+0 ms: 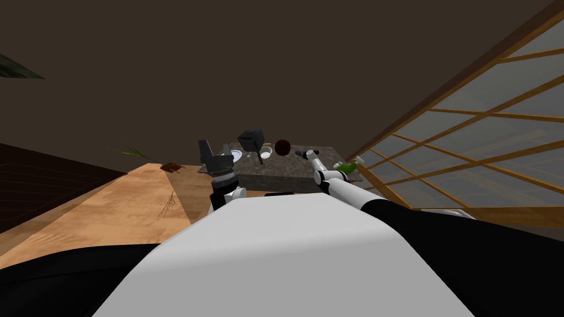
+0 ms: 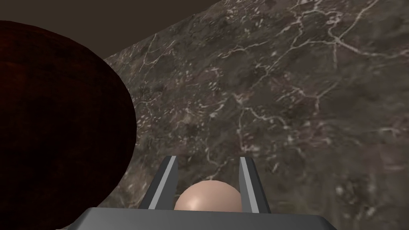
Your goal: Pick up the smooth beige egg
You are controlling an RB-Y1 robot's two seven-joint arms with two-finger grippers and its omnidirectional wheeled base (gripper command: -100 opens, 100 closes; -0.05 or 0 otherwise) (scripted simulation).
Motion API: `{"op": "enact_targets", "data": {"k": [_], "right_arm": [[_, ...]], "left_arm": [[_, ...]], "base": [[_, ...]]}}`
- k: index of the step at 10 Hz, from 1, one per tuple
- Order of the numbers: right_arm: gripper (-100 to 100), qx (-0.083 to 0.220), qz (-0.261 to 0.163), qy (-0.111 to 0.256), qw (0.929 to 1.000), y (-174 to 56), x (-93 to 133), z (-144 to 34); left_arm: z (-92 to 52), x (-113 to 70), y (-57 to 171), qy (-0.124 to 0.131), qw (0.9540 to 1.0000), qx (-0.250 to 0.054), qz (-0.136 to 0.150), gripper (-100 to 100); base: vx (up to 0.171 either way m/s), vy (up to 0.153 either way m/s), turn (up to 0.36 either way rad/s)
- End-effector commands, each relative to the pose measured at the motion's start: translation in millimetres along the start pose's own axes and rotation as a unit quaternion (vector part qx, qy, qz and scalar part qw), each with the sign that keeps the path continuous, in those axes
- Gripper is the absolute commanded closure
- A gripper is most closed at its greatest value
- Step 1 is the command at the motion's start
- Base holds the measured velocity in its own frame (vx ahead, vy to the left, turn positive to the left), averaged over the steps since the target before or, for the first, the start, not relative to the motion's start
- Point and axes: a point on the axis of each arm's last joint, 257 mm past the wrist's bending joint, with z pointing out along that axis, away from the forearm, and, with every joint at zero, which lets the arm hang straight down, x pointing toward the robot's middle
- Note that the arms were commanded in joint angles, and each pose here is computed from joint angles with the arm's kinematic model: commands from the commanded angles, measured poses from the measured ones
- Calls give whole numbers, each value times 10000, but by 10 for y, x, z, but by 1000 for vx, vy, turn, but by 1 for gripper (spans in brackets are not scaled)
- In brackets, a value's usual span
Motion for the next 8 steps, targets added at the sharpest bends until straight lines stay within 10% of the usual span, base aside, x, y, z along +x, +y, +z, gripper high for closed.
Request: {"op": "enact_targets", "data": {"k": [1, 2, 3, 8], "right_arm": [[100, 0, 0, 0, 10000, 0, 0, 0], [0, 0, 0, 0, 10000, 0, 0, 0], [100, 31, -22, -17, 10000, -23, -2, -16], [100, 208, -164, -132, 9996, -166, -44, -62]], "left_arm": [[0, 0, 0, 0, 10000, 0, 0, 0], [0, 0, 0, 0, 10000, 0, 0, 0], [0, 0, 0, 0, 10000, 0, 0, 0], [0, 0, 0, 0, 10000, 0, 0, 0]], "base": [[0, 0, 0], [0, 0, 0], [7, 24, -105], [13, 44, -144]]}}
